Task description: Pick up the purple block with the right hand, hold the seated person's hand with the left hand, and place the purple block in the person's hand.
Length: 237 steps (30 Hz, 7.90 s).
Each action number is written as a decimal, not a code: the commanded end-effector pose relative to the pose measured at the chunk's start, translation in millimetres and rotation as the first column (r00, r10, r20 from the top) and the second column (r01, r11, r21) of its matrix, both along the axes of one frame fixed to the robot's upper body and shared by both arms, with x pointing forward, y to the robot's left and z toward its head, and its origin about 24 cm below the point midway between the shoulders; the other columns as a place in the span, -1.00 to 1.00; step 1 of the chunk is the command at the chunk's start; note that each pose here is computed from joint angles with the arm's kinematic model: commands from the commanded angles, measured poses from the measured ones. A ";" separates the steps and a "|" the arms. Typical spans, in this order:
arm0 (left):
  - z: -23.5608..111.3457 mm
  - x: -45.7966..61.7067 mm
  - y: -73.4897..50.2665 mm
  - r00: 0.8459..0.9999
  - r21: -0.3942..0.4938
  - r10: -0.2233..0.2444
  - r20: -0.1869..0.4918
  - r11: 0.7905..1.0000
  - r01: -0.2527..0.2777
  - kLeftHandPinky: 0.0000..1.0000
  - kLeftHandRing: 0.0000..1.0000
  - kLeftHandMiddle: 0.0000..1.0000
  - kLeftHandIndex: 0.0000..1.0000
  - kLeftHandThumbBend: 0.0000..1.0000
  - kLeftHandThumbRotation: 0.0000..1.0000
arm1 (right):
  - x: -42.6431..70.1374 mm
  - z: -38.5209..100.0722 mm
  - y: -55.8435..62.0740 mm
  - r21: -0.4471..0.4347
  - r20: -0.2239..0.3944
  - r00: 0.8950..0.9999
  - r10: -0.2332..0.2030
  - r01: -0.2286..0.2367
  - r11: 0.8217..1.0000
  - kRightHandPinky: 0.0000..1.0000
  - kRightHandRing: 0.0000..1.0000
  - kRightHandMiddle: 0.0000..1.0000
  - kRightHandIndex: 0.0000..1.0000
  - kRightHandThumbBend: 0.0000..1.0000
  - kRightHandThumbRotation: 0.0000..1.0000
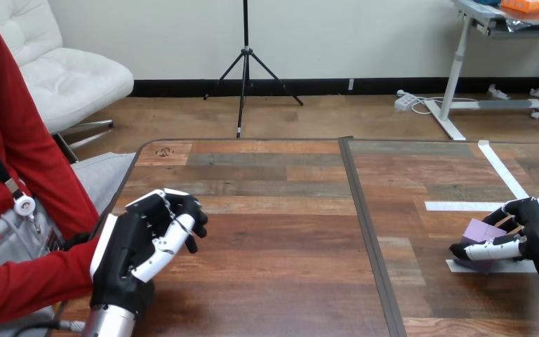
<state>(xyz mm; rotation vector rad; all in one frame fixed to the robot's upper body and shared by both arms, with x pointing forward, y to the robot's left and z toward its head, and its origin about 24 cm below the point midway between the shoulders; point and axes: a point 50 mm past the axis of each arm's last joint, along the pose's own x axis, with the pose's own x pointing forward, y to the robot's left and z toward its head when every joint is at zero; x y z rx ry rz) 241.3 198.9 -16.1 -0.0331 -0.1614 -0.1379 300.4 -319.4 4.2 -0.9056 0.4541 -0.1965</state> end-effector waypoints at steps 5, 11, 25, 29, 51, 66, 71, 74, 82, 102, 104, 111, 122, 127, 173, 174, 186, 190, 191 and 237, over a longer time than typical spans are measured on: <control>51.9 20.0 14.4 0.978 0.438 -0.118 0.173 0.899 0.031 -0.22 0.00 0.06 0.04 -0.05 -0.39 | 13.8 17.0 5.0 0.003 0.092 0.995 0.028 -0.029 1.000 -0.16 -0.11 -0.05 -0.11 0.63 -1.00; 71.1 20.4 19.5 0.967 0.641 -0.162 0.196 0.767 -0.002 -0.01 0.14 0.19 0.18 0.32 -0.38 | 14.0 19.1 4.1 0.004 0.106 0.994 0.034 -0.035 0.999 -0.16 -0.11 -0.05 -0.10 0.62 -1.00; 109.2 15.4 21.0 0.952 0.793 -0.193 0.239 0.604 -0.077 0.15 0.40 0.49 0.46 0.87 -0.37 | 15.9 25.1 3.2 0.000 0.141 0.989 0.050 -0.051 0.999 -0.15 -0.10 -0.04 -0.08 0.61 -1.00; 117.0 13.3 20.6 0.953 0.829 -0.202 0.227 0.554 -0.080 0.17 0.44 0.52 0.48 0.94 -0.36 | 16.7 26.7 3.3 0.001 0.150 0.987 0.052 -0.053 0.999 -0.15 -0.11 -0.05 -0.08 0.62 -1.00; 126.7 11.7 20.1 0.979 0.936 -0.180 0.093 0.352 -0.024 0.35 0.51 0.60 0.58 1.00 -0.60 | 20.0 31.0 4.8 0.008 0.169 0.984 0.058 -0.060 0.998 -0.12 -0.09 -0.03 -0.06 0.64 -1.00; 125.7 16.4 26.0 0.991 0.958 -0.130 0.026 0.288 0.013 0.39 0.54 0.62 0.60 1.00 -0.73 | 21.8 32.3 6.4 0.005 0.173 0.983 0.065 -0.067 0.998 -0.13 -0.08 -0.02 -0.05 0.62 -1.00; 125.7 19.7 31.3 0.994 0.966 -0.109 -0.009 0.255 0.037 0.39 0.53 0.62 0.61 1.00 -0.77 | 22.4 32.8 7.0 0.012 0.177 0.982 0.064 -0.067 0.998 -0.15 -0.09 -0.03 -0.06 0.63 -1.00; 125.9 20.5 32.5 0.995 0.967 -0.103 -0.016 0.250 0.041 0.39 0.53 0.61 0.60 1.00 -0.81 | 23.0 32.8 7.0 0.012 0.172 0.983 0.058 -0.061 0.998 -0.14 -0.09 -0.03 -0.06 0.63 -1.00; 126.1 21.8 34.8 0.996 0.976 -0.075 -0.042 0.210 0.057 0.39 0.52 0.60 0.60 1.00 -0.90 | 23.4 33.3 7.8 0.018 0.180 0.982 0.059 -0.063 0.998 -0.14 -0.09 -0.03 -0.06 0.63 -1.00; 129.3 24.5 36.6 0.978 0.959 0.011 -0.209 0.198 0.202 0.48 0.62 0.67 0.71 0.97 -0.97 | 23.4 34.4 7.8 0.018 0.193 0.979 0.062 -0.067 0.998 -0.15 -0.09 -0.03 -0.07 0.63 -1.00; 129.4 24.8 36.6 0.977 0.959 0.015 -0.215 0.195 0.208 0.44 0.60 0.65 0.69 0.96 -0.98 | 23.5 34.7 7.7 0.017 0.193 0.979 0.062 -0.067 0.998 -0.15 -0.09 -0.03 -0.06 0.62 -1.00; 130.4 26.3 36.1 0.967 0.951 0.039 -0.252 0.194 0.240 0.40 0.58 0.63 0.68 0.94 -1.00 | 23.7 35.8 7.2 0.010 0.197 0.978 0.066 -0.069 0.998 -0.15 -0.10 -0.03 -0.06 0.63 -1.00; 131.8 30.4 37.0 0.955 0.945 0.066 -0.288 0.180 0.273 0.39 0.60 0.63 0.66 0.86 -1.00 | 24.4 37.1 7.6 0.012 0.206 0.976 0.069 -0.073 0.997 -0.17 -0.12 -0.05 -0.06 0.64 -1.00; 131.8 33.3 37.8 0.950 0.944 0.083 -0.302 0.164 0.286 0.40 0.61 0.64 0.66 0.85 -1.00 | 24.6 37.4 7.9 0.012 0.208 0.976 0.071 -0.075 0.997 -0.17 -0.12 -0.05 -0.06 0.63 -1.00; 124.9 62.0 36.6 0.919 0.931 0.182 -0.351 -0.037 0.363 0.31 0.54 0.58 0.57 0.75 -1.00 | 26.8 40.9 9.4 0.015 0.230 0.970 0.076 -0.082 0.997 -0.16 -0.10 -0.03 -0.06 0.63 -1.00; 125.0 62.5 36.7 0.917 0.929 0.182 -0.356 -0.037 0.368 0.29 0.53 0.57 0.56 0.75 -1.00 | 26.7 41.0 9.4 0.015 0.231 0.970 0.077 -0.083 0.996 -0.16 -0.10 -0.03 -0.06 0.63 -1.00; 126.2 66.3 37.6 0.890 0.905 0.203 -0.409 -0.037 0.424 0.12 0.42 0.47 0.47 0.75 -1.00 | 26.8 42.1 8.8 0.007 0.231 0.970 0.082 -0.086 0.996 -0.16 -0.08 -0.01 -0.04 0.61 -1.00; 126.8 67.1 38.4 0.885 0.901 0.209 -0.416 -0.037 0.433 0.09 0.42 0.47 0.45 0.77 -1.00 | 27.1 42.4 9.1 0.008 0.233 0.969 0.082 -0.086 0.996 -0.16 -0.08 -0.01 -0.04 0.61 -1.00; 126.9 67.3 38.6 0.884 0.900 0.210 -0.417 -0.037 0.434 0.09 0.43 0.48 0.45 0.78 -1.00 | 27.1 42.5 9.1 0.009 0.233 0.969 0.082 -0.086 0.996 -0.16 -0.08 -0.01 -0.04 0.61 -1.00; 121.5 71.8 41.4 0.874 0.873 0.225 -0.431 -0.140 0.467 0.09 0.38 0.43 0.37 0.73 -1.00 | 28.2 43.4 10.9 0.021 0.246 0.966 0.085 -0.093 0.995 -0.18 -0.12 -0.04 -0.05 0.62 -1.00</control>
